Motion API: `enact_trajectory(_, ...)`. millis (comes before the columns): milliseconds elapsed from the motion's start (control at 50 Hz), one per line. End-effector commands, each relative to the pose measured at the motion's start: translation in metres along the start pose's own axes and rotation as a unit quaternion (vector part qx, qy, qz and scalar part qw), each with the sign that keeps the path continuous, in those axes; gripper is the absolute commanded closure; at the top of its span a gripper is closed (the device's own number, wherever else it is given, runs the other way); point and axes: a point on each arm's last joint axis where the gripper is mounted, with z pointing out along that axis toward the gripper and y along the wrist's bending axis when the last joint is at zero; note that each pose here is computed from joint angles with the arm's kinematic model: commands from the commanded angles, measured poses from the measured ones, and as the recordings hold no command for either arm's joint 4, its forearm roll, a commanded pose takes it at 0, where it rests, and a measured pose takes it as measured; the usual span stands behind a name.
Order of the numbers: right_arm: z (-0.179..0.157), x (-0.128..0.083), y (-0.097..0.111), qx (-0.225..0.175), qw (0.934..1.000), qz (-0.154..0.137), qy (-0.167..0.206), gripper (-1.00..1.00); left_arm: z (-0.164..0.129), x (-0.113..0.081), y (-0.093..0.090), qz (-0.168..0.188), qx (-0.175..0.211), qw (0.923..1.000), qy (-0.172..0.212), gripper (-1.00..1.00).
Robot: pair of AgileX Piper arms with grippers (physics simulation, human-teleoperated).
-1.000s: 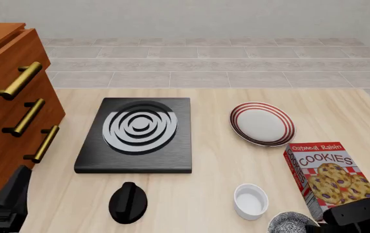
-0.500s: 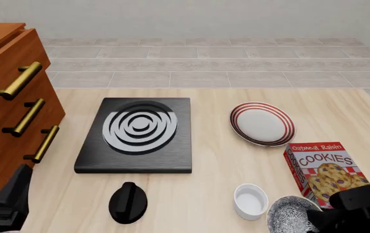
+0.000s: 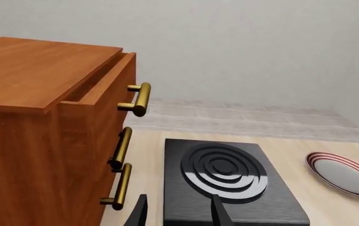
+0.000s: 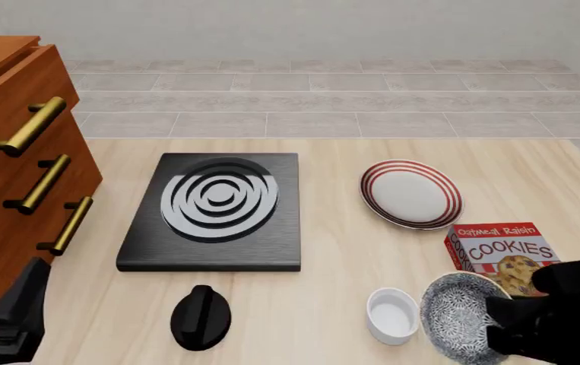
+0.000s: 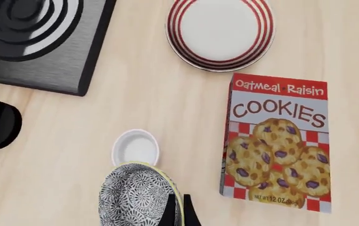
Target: Pick the akita bowl next to the ramekin and place it on the plate.
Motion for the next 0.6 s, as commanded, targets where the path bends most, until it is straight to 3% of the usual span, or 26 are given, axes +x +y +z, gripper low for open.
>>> enact_trajectory(20, -0.004, -0.013, 0.001, -0.001, 0.9996, 0.02, -0.019, 1.0, -0.001, 0.0, 0.0, -0.001, 0.0, 1.0, 0.0, -1.0)
enact_trajectory(600, 0.0, -0.048, -0.001, 0.011, 0.9977, 0.04, -0.053, 1.0, -0.001, 0.0, 0.0, -0.004, -0.002, 1.0, -0.002, -1.0)
